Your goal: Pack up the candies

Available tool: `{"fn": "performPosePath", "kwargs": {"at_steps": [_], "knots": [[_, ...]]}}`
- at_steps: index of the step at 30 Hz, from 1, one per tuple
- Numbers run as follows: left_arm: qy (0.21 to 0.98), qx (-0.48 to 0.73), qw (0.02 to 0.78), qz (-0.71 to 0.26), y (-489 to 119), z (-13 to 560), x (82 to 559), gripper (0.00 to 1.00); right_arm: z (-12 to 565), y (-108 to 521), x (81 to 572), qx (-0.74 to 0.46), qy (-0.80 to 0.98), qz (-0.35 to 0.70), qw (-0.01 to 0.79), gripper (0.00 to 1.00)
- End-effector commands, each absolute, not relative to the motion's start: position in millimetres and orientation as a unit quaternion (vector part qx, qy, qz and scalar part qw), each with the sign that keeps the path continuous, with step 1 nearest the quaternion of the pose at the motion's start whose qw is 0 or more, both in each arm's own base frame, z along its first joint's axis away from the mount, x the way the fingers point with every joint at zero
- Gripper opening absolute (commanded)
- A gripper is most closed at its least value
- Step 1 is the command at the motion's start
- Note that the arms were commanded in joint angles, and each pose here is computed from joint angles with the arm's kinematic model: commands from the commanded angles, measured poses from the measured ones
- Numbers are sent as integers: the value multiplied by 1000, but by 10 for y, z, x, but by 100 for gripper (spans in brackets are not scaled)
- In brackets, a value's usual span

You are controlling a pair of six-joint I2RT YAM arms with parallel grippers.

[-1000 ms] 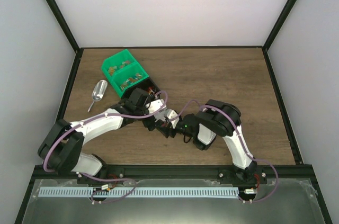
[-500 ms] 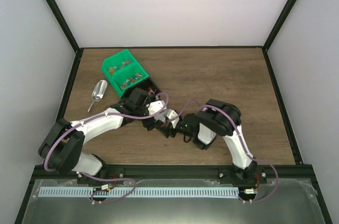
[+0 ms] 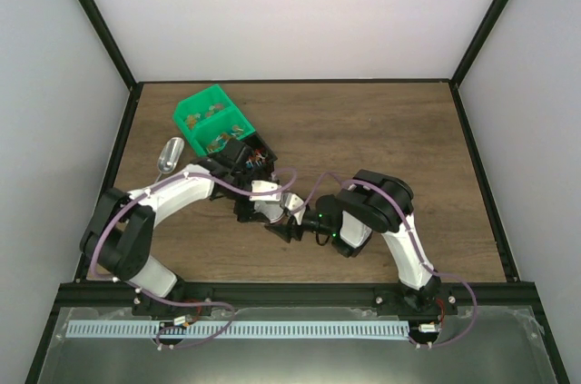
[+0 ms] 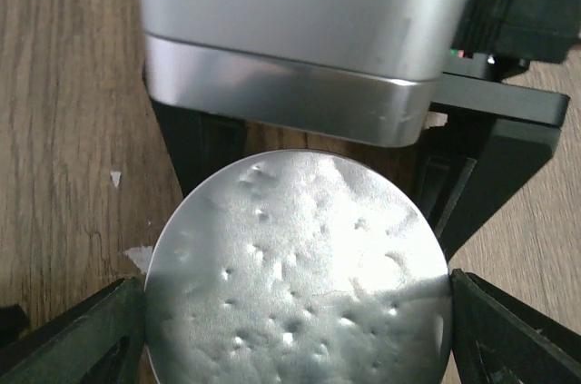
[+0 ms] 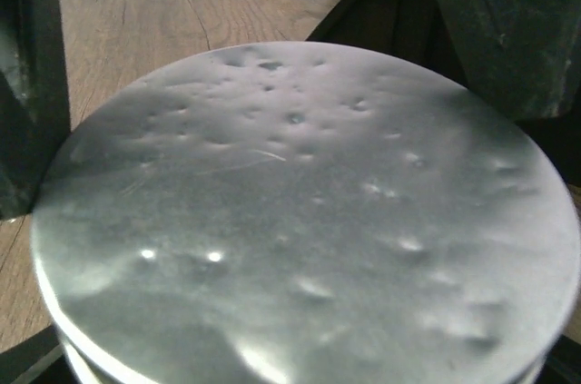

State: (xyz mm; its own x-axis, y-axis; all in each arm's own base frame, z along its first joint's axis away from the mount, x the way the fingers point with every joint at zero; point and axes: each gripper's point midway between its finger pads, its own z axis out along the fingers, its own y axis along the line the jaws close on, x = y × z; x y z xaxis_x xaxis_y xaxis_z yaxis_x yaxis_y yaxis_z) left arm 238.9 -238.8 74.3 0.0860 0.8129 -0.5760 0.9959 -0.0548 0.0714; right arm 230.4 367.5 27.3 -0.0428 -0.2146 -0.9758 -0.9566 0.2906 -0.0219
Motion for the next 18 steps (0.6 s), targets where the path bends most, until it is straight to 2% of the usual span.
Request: {"fn": "performPosePath", "kwargs": {"at_steps": [1,6,13,18], "knots": [[604,765,158,-158,-2101,424,2284,84,-82,3649,1836,-503,637,420,405,75],[646,715,203,-173,-2150,646,2455,99,-126,3644,1939,-487,657,404,410,75],[706,615,302,-182,-2101,1092,2428,100,-158,3620,2143,-453,687,373,429,75],[775,516,319,-178,-2064,1099,2540,100,-234,3580,2292,-428,715,344,434,75]]}}
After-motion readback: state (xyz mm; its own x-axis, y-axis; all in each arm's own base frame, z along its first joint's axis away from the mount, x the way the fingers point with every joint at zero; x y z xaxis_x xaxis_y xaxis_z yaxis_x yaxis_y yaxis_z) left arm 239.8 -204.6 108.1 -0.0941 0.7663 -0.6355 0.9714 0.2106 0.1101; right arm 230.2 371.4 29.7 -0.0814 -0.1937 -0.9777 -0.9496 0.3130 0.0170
